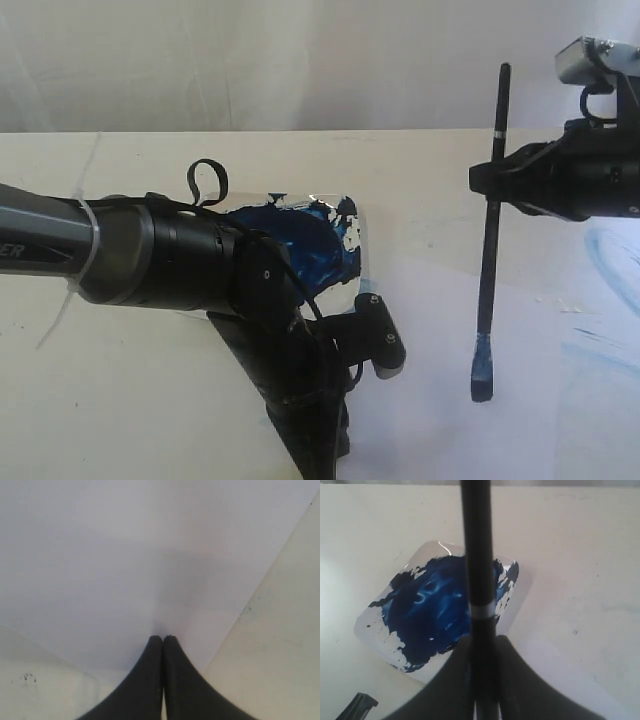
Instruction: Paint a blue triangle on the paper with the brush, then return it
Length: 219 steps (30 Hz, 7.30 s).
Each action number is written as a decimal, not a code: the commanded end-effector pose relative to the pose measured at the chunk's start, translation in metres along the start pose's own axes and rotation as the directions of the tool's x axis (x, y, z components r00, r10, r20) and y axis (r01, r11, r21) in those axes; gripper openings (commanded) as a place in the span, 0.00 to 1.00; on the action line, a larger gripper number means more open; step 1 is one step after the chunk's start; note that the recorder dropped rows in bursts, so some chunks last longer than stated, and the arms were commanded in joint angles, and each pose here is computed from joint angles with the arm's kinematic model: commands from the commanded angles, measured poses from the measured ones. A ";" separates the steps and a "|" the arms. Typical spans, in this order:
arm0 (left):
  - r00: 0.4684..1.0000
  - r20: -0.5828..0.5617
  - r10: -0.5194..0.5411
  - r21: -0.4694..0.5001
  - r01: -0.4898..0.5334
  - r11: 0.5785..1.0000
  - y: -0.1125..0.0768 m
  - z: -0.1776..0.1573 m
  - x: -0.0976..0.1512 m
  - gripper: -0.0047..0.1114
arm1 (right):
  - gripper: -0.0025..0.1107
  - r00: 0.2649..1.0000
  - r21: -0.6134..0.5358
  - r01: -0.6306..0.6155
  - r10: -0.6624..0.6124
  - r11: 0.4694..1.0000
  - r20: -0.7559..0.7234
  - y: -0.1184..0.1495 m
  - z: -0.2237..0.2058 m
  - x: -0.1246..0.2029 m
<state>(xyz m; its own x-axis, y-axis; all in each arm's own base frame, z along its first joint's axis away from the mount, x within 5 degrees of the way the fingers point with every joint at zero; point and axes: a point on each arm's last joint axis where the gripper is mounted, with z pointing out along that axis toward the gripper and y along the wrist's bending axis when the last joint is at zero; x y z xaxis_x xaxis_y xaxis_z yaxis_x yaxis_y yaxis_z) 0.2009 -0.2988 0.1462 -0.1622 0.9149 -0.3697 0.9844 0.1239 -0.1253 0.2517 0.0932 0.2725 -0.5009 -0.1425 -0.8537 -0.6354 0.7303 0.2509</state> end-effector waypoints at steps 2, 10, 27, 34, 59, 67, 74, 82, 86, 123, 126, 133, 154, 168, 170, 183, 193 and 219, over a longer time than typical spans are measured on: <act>0.999 -0.041 -0.004 0.038 0.005 0.999 -0.003 0.007 0.005 0.04 | 0.02 0.987 0.114 0.107 -0.119 0.988 0.108 0.005 -0.024 -0.023; 1.000 -0.014 -0.004 0.004 0.004 1.000 0.000 0.007 0.003 0.04 | 0.02 0.984 0.079 -0.041 0.026 0.996 0.174 0.015 -0.037 -0.030; 0.991 0.132 0.009 -0.175 0.015 0.984 0.016 0.005 -0.011 0.04 | 0.02 0.906 -0.210 -0.303 0.350 0.929 0.238 0.007 -0.056 -0.057; 0.986 0.165 0.015 -0.215 0.021 0.976 0.020 0.003 -0.013 0.04 | 0.02 0.893 -0.266 -0.327 0.388 0.907 0.226 0.011 -0.057 -0.059; 0.986 0.165 0.015 -0.215 0.021 0.976 0.020 0.003 -0.013 0.04 | 0.02 0.883 -0.163 -0.289 0.329 0.943 0.334 0.013 -0.097 -0.064; 0.986 0.165 0.015 -0.215 0.021 0.976 0.020 0.003 -0.013 0.04 | 0.02 0.890 -0.001 -0.252 0.233 0.968 0.391 0.012 -0.111 -0.065; 0.986 0.165 0.015 -0.215 0.021 0.976 0.020 0.003 -0.013 0.04 | 0.02 0.897 0.108 -0.247 0.185 0.963 0.402 0.004 -0.112 -0.064; 0.986 0.165 0.015 -0.215 0.021 0.976 0.020 0.003 -0.013 0.04 | 0.02 0.852 0.044 -0.305 0.252 0.951 0.459 0.006 -0.114 -0.069; 0.986 0.165 0.015 -0.215 0.021 0.976 0.020 0.003 -0.013 0.04 | 0.02 0.870 0.056 -0.279 0.227 0.959 0.438 0.006 -0.114 -0.067; 0.984 0.179 0.018 -0.232 0.024 0.972 0.021 0.003 -0.015 0.04 | 0.02 0.888 0.536 0.274 -0.424 0.799 0.179 -0.007 -0.061 -0.031; 0.984 0.179 0.018 -0.232 0.024 0.972 0.021 0.003 -0.015 0.04 | 0.02 0.914 0.536 0.255 -0.382 0.805 0.138 -0.001 -0.057 -0.027; 0.984 0.179 0.018 -0.232 0.024 0.972 0.021 0.003 -0.015 0.04 | 0.02 0.947 0.454 0.257 -0.316 0.853 0.056 0.026 -0.054 -0.027; 0.980 0.197 0.023 -0.254 0.028 0.967 0.023 0.002 -0.016 0.04 | 0.02 0.956 -0.067 0.214 -0.194 0.975 0.218 0.045 -0.065 -0.032; 0.978 0.205 0.025 -0.265 0.031 0.964 0.024 0.002 -0.017 0.04 | 0.02 0.949 -0.344 0.260 -0.171 0.902 0.266 0.007 -0.041 -0.018; 0.978 0.205 0.025 -0.265 0.031 0.964 0.024 0.002 -0.017 0.04 | 0.02 0.947 -0.357 0.261 -0.167 0.897 0.275 0.003 -0.036 -0.017; 0.988 0.157 0.005 -0.195 0.026 0.980 0.018 0.003 -0.013 0.04 | 0.02 0.956 -0.338 0.238 -0.158 0.911 0.247 -0.007 -0.031 -0.008; 0.995 0.102 0.010 -0.105 0.001 0.994 0.005 -0.009 -0.010 0.04 | 0.02 0.957 -0.341 0.231 -0.151 0.911 0.246 -0.007 -0.031 -0.006; 0.990 0.140 0.014 -0.028 -0.011 1.000 -0.017 -0.022 0.009 0.04 | 0.02 0.968 -0.374 0.134 -0.041 0.918 0.248 -0.022 -0.009 0.000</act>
<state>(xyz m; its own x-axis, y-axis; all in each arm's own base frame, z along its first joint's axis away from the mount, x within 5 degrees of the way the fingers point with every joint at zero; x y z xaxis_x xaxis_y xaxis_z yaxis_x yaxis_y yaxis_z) 0.1884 -0.2872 0.1654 -0.1468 0.8555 -0.4965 0.9892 0.1250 -0.0770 0.2601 0.0693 0.2713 -0.3186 -0.0197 -0.9477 -0.8659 0.4128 0.2825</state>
